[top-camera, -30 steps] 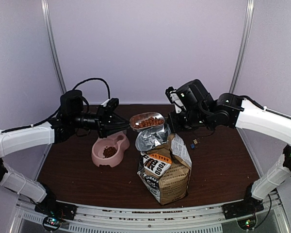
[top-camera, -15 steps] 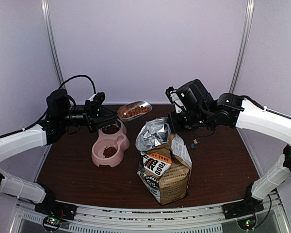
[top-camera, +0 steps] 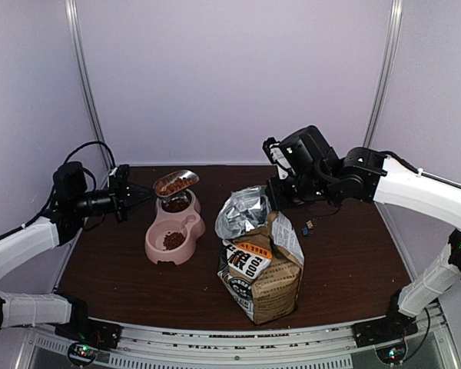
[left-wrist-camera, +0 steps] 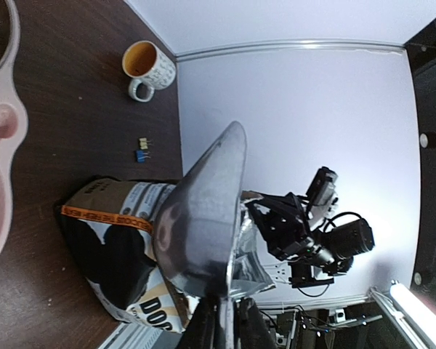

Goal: Serve the pet food
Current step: Place the pet food in the pet food bowl.

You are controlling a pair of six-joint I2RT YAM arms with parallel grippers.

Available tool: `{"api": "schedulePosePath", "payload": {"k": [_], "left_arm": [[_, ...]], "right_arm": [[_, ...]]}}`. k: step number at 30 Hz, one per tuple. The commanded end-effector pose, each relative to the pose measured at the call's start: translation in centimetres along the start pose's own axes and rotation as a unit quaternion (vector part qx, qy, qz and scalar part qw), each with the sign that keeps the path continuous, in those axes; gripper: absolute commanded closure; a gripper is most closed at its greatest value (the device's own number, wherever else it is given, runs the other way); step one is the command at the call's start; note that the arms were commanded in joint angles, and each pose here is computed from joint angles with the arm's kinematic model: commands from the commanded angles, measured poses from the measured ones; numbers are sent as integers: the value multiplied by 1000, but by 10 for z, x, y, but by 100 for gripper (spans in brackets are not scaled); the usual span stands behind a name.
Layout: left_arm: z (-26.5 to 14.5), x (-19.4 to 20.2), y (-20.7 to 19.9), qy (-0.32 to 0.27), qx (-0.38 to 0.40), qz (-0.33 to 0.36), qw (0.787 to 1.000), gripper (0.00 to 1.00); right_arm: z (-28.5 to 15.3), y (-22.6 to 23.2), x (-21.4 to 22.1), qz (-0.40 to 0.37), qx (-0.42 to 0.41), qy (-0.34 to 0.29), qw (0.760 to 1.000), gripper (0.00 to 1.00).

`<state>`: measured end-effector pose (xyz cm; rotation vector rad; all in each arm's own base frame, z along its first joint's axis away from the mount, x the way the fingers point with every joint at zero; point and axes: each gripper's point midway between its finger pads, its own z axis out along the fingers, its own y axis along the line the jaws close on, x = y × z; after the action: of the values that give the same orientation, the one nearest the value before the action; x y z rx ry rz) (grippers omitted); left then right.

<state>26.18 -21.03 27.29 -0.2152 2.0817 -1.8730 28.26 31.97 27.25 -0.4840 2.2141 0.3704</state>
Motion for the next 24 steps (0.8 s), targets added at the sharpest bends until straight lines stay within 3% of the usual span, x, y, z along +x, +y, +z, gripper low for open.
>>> {"api": "schedulePosePath", "payload": {"k": [1,14,24], "left_arm": [[-19,-4,30,-26,-34,27,999,100],[-61,6,113,-56,-116,5,992,100],[-73,5,137,-57,-169,14,984,100]], "right_arm": [[-6,-14,-23,17,23,-44,999,100],[-4,-13,-23,17,22,-42,999,100],[-5,-15,-21,17,24,-40,999,100]]}}
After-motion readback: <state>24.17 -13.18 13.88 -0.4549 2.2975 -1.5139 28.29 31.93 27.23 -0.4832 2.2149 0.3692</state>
